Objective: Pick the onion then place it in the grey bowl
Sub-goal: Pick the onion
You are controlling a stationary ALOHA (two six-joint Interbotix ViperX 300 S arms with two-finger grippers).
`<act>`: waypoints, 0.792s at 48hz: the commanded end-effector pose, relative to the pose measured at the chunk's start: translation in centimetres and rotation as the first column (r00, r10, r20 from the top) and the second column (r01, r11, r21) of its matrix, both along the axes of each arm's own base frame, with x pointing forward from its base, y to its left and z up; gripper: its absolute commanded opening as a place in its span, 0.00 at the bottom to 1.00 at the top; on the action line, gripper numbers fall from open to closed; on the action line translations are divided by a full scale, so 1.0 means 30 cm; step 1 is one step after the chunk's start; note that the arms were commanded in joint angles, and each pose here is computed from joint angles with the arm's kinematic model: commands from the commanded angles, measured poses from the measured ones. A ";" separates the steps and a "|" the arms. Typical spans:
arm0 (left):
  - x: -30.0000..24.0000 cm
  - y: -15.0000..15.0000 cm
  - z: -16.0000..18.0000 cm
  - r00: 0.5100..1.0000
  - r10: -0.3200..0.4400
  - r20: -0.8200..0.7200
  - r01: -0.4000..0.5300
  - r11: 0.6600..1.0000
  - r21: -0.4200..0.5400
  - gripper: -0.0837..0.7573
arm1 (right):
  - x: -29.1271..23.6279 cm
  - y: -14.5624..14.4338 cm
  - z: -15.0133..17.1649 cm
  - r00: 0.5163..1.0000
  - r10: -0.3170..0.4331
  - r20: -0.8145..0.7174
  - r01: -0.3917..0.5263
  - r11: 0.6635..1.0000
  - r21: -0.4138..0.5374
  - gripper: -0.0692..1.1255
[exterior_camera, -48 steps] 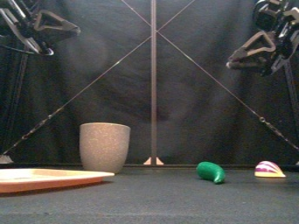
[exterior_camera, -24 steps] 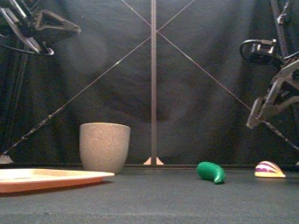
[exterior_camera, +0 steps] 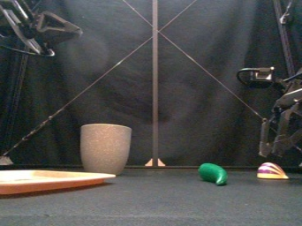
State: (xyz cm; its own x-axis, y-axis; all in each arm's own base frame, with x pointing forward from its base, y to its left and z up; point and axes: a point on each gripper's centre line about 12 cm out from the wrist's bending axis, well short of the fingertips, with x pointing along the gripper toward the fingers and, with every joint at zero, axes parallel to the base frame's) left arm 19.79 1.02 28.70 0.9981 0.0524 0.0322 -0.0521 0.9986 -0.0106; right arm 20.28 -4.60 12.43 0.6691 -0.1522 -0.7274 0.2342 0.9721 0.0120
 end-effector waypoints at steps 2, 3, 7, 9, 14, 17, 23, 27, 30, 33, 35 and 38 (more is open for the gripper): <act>0.006 0.001 0.041 0.999 0.002 0.034 -0.002 1.000 0.003 0.09 | 0.025 -0.018 -0.020 1.000 -0.011 -0.007 0.011 1.000 -0.003 0.90; 0.006 0.001 0.041 0.999 0.002 0.032 -0.002 1.000 0.003 0.09 | 0.027 -0.019 -0.026 1.000 -0.012 -0.013 0.012 1.000 -0.002 0.90; 0.006 0.001 0.041 0.999 0.002 0.034 -0.002 1.000 0.003 0.09 | 0.037 -0.032 -0.050 0.999 -0.016 -0.042 0.016 1.000 -0.003 0.90; 0.006 0.001 0.039 1.000 0.002 0.031 -0.002 1.000 0.003 0.09 | 0.040 -0.034 -0.058 0.998 -0.014 -0.056 0.014 1.000 -0.002 0.90; 0.006 0.001 0.041 0.999 0.002 0.032 -0.002 1.000 0.003 0.09 | 0.042 -0.037 -0.079 0.996 -0.011 -0.085 0.011 1.000 0.000 0.89; 0.006 0.001 0.039 0.999 0.002 0.032 -0.002 1.000 0.003 0.09 | 0.041 -0.036 -0.085 0.996 -0.010 -0.094 0.010 1.000 0.001 0.89; 0.005 0.000 0.037 1.000 0.000 0.029 0.000 1.000 0.003 0.09 | 0.036 -0.036 -0.088 0.993 -0.010 -0.114 0.011 1.000 0.005 0.87; 0.005 0.001 0.037 1.000 0.002 0.029 -0.002 1.000 0.003 0.09 | 0.033 -0.035 -0.085 0.992 -0.014 -0.123 0.015 1.000 0.010 0.84; 0.005 0.000 0.035 1.000 0.000 0.027 0.000 1.000 0.003 0.09 | 0.032 -0.035 -0.083 0.992 -0.015 -0.123 0.017 1.000 0.011 0.81; 0.005 0.001 0.033 1.000 0.002 0.027 -0.002 1.000 0.003 0.09 | 0.037 -0.036 -0.077 0.993 -0.015 -0.116 0.017 1.000 0.009 0.77; 0.005 0.000 0.031 1.000 0.000 0.026 0.000 1.000 0.003 0.09 | 0.040 -0.037 -0.073 0.994 -0.016 -0.111 0.017 1.000 0.008 0.75; 0.004 0.000 0.029 1.000 0.000 0.024 0.000 1.000 0.003 0.09 | 0.053 -0.041 -0.061 0.995 -0.014 -0.099 0.014 1.000 0.002 0.72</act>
State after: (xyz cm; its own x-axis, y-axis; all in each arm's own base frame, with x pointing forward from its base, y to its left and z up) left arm 19.79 1.05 28.70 0.9980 0.0540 0.0322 -0.0537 0.9985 -0.0090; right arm 20.99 -5.49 9.49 0.5556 -0.1464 -0.8184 0.2431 0.9700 -0.0084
